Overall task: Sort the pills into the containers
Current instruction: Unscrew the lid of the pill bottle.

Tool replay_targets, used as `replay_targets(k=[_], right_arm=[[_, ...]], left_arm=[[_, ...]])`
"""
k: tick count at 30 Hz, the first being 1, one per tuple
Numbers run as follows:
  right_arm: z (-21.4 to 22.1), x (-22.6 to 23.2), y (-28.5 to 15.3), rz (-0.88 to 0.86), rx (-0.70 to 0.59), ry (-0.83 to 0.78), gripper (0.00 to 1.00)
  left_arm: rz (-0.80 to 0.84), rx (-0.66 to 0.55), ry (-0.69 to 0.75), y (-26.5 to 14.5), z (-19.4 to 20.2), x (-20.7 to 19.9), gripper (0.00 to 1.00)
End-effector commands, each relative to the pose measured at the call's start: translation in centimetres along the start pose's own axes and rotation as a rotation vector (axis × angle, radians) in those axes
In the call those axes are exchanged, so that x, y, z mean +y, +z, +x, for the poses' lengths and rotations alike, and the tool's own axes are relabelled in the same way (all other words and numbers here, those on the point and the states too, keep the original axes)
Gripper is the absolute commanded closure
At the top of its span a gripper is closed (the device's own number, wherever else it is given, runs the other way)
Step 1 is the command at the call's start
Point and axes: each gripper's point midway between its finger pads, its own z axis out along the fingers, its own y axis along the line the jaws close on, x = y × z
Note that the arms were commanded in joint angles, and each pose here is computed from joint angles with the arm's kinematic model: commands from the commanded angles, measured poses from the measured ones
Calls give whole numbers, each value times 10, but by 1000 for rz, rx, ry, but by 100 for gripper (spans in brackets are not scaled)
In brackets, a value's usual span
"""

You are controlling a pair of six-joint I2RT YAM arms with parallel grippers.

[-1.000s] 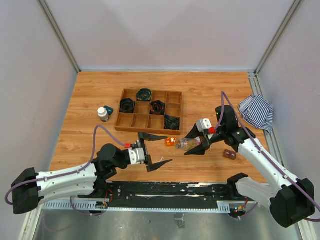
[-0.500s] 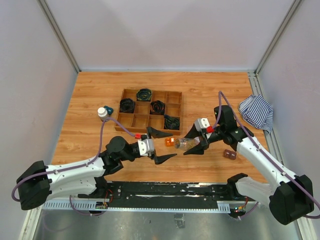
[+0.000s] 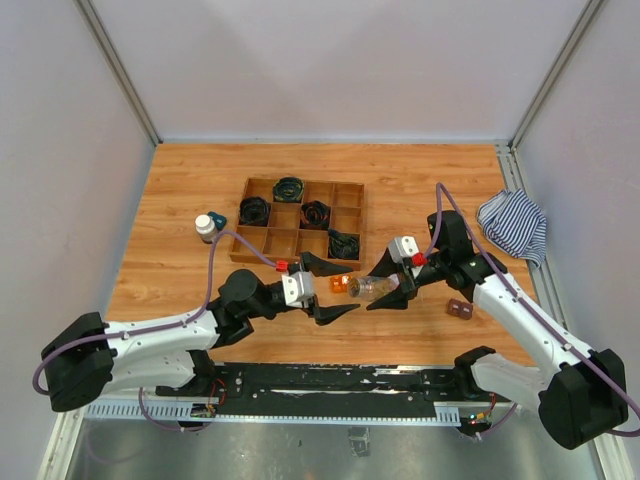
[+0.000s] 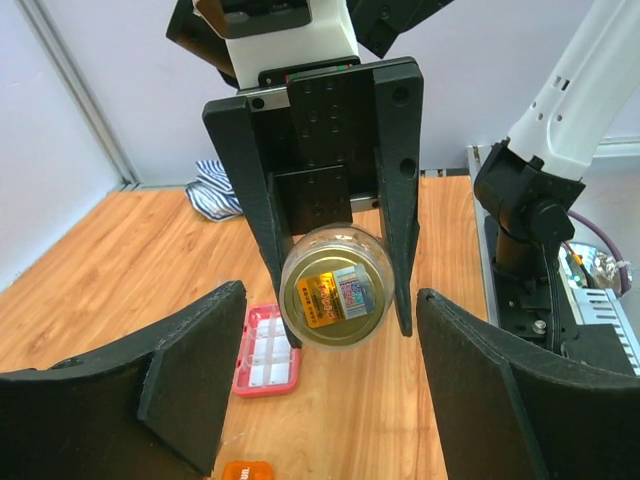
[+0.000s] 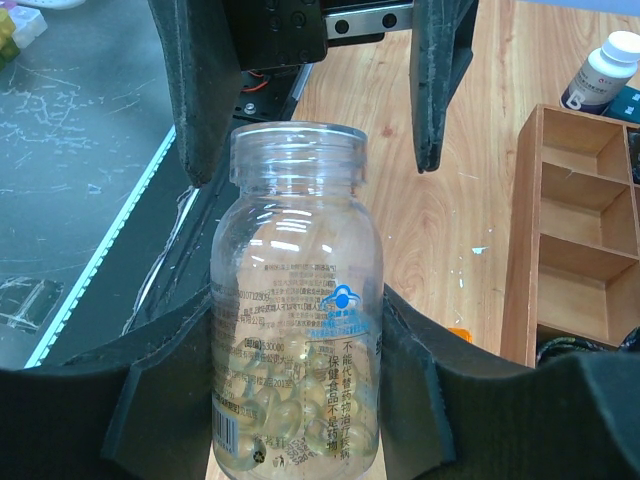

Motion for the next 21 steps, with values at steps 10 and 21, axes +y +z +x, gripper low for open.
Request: replay_targets(k=[10,21], right_arm=[[-7,-1,3,-12,-6,-45,99],[-8,-1,2,-6,-2,-50,99]], left_arm=[[-5,-62,-26,12,-22,5,42],[-86,-37,-266,16,-19,13,86]])
